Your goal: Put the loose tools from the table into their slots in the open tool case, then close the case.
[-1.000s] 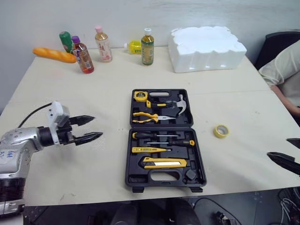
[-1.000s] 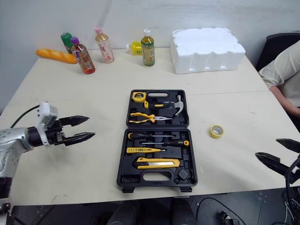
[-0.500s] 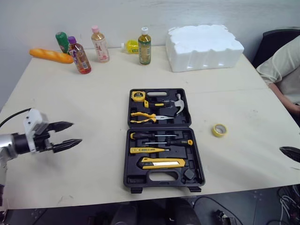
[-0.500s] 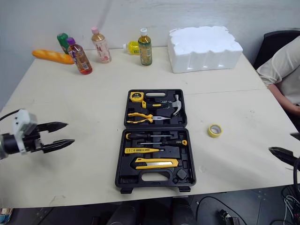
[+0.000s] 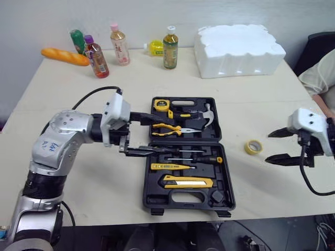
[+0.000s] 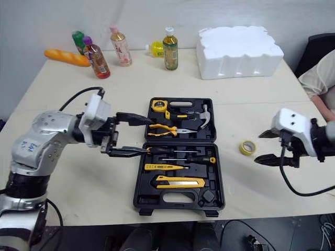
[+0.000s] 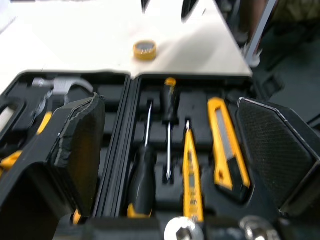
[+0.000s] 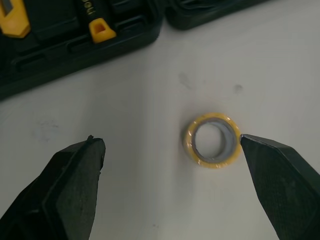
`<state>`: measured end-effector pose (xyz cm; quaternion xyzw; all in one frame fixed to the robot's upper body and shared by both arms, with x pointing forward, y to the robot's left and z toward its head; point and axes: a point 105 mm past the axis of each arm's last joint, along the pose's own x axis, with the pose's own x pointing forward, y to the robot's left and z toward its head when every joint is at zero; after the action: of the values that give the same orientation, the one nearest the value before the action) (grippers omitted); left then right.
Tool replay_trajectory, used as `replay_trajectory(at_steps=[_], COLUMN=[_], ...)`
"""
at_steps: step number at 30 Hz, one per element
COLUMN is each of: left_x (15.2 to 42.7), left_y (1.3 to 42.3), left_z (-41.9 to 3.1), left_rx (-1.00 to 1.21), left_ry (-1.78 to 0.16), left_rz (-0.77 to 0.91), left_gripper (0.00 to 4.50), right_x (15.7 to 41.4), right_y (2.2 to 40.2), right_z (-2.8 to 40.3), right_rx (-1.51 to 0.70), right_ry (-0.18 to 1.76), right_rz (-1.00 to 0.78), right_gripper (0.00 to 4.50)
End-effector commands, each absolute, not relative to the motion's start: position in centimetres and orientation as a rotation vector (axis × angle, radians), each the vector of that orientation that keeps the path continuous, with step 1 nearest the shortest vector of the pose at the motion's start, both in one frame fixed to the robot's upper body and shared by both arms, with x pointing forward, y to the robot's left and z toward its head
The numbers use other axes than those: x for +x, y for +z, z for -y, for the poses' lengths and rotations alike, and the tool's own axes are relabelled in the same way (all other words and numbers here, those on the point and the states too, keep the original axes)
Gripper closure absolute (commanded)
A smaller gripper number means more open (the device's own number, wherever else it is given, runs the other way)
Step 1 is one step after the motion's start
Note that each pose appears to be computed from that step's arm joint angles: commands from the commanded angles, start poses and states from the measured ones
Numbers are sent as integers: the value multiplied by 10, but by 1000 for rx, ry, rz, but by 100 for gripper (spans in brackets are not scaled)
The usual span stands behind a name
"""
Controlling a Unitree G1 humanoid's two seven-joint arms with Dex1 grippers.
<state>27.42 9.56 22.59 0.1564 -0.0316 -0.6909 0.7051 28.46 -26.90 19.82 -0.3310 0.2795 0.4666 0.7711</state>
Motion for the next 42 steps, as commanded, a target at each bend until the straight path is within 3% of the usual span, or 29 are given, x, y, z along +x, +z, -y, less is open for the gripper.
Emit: replay_trajectory(at_steps=[1,9,21,25,26,31,32,35,42], left_x=[268,267,266,263,263,261,260,249,225], left_y=[226,232,236,236,237,238,238,224,195], left_z=[-87,-71,-62,-56,-56,-55,-55,-59,-66], left_rx=[358,323,304,304,303,297,295,313,412], left_ry=[-1583,-1608,-1611,-1635,-1638,-1650,-1656,-1711,-1838], left_rz=[82,113,142,158,161,164,159,100,-12], left_gripper=[5,5,5,0,0,0,0,0,0], right_x=[288,307,315,323,322,318,316,282,229], right_y=[191,172,151,150,152,160,165,189,175], right_z=[265,275,265,266,266,263,258,204,146], right_rx=[-764,-903,-887,-908,-910,-920,-921,-812,-795], right_ry=[1070,1034,1048,1012,1016,1030,1041,1259,1465], right_rz=[-693,-815,-833,-797,-791,-761,-736,-592,-534], right_gripper=[0,0,0,125,202,418,442,442,442])
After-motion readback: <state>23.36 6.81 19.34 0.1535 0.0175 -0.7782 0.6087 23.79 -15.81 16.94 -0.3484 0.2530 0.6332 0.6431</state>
